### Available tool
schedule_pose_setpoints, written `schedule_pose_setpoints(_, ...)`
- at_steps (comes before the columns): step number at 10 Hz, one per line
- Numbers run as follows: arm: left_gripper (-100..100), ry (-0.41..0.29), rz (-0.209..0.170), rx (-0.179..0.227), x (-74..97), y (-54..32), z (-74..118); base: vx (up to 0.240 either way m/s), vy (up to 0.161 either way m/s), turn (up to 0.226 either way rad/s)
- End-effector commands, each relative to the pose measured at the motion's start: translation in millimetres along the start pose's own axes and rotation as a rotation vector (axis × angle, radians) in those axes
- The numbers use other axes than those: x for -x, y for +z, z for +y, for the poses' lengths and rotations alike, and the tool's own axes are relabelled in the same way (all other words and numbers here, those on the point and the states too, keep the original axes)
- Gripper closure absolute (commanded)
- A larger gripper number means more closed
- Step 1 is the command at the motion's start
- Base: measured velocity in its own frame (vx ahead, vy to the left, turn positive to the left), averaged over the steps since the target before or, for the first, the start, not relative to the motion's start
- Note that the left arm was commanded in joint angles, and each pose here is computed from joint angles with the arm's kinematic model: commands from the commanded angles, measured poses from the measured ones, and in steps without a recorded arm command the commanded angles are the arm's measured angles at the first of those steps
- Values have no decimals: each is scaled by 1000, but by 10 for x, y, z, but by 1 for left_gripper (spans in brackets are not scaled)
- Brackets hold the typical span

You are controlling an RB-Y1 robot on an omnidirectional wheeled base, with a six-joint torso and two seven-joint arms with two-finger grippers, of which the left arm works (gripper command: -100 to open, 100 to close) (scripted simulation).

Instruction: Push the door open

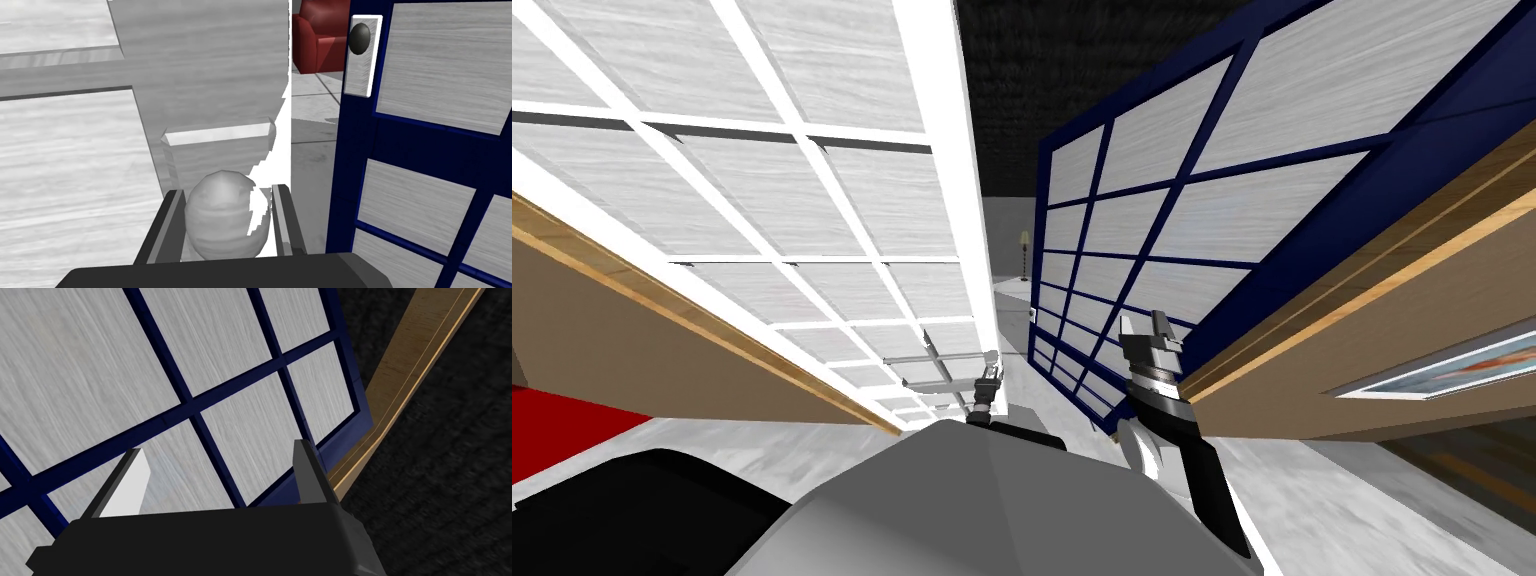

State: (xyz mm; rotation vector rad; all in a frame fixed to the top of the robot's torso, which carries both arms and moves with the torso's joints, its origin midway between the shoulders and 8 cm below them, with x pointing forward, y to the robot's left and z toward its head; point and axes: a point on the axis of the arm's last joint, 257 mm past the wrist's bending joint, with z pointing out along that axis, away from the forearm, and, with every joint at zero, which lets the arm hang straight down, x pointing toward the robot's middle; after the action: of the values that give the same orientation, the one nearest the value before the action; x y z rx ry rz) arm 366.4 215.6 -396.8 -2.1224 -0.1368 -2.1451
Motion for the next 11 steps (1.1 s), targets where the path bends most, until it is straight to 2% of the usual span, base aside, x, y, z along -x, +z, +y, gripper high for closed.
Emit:
schedule_pose_setpoints(1, 100, 10, 26, -32, -50, 54, -120, 68, 13, -49)
schedule_pose_setpoints(2, 100, 10, 26, -32, -50, 54, -120, 32, 10, 14)
schedule_pose_setpoints(5, 100, 21, 36, -134, -80, 154, -484, 49, 5, -196)
schedule_pose_setpoints(6, 100, 21, 37, -137, -80, 156, -495, 55, 13, -62)
schedule_pose_setpoints(7, 100, 25, 40, -176, -92, 183, -634, 48, 19, -128)
schedule_pose_setpoints(8, 100, 25, 40, -176, -92, 183, -634, 48, 20, -82)
schedule_pose_setpoints(9, 100, 28, 43, -216, -102, 205, -771, 50, 20, -136)
schedule_pose_setpoints(10, 100, 28, 43, -216, -102, 205, -771, 43, 22, -76)
schedule_pose_setpoints(11, 100, 31, 46, -257, -113, 222, -913, 44, 2, -160)
